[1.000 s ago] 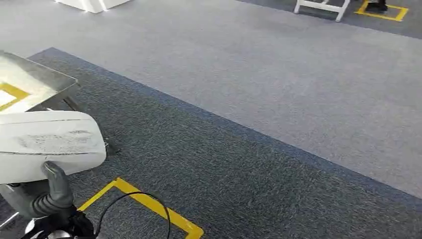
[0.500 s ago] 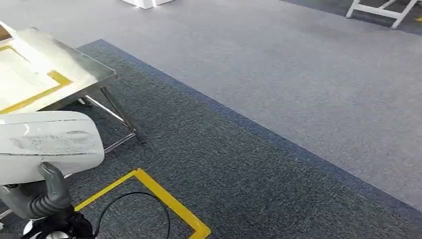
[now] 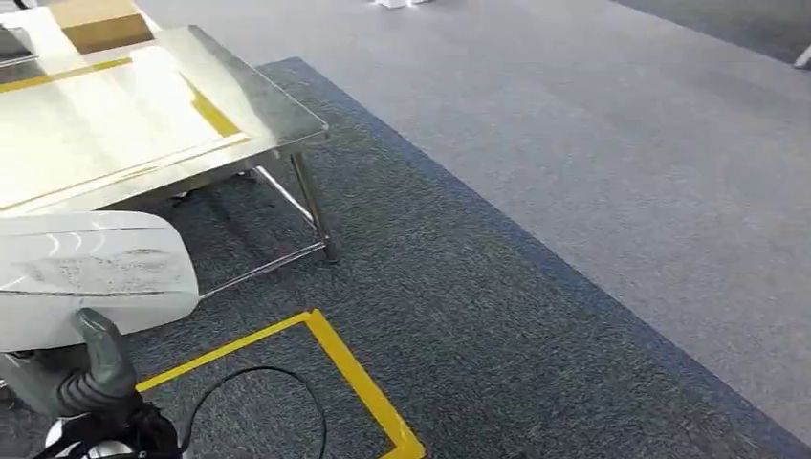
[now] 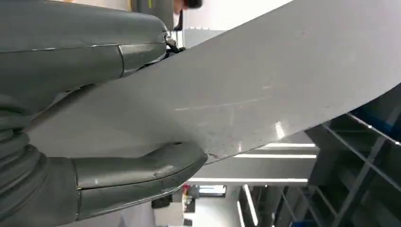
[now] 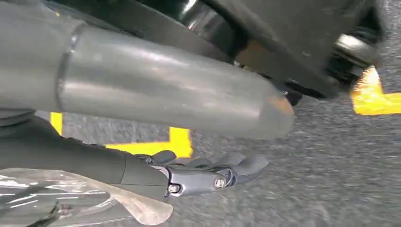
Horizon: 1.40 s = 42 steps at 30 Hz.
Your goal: Take the parts from the cabinet and place them on the table.
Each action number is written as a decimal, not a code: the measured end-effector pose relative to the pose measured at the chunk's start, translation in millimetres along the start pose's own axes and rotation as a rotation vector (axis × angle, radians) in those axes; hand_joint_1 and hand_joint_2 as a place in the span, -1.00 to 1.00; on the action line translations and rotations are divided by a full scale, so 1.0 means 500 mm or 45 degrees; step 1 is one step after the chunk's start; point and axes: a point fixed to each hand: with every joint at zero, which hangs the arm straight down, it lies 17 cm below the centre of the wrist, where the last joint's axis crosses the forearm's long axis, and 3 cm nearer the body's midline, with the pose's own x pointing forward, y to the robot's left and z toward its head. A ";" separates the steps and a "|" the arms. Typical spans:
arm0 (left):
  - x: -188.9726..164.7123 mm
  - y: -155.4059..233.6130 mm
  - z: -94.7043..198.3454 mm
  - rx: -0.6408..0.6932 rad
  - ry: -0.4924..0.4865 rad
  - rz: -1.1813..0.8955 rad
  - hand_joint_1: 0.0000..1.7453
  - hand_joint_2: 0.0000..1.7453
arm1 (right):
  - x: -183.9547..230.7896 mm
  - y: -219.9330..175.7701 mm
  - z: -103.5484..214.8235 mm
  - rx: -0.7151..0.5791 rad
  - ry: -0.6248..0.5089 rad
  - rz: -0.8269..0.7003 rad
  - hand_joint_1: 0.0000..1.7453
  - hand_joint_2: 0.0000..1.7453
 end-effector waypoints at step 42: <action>-0.003 0.001 -0.009 0.029 0.006 0.024 1.00 1.00 | -0.027 0.018 0.005 0.074 0.088 0.025 -1.00 -1.00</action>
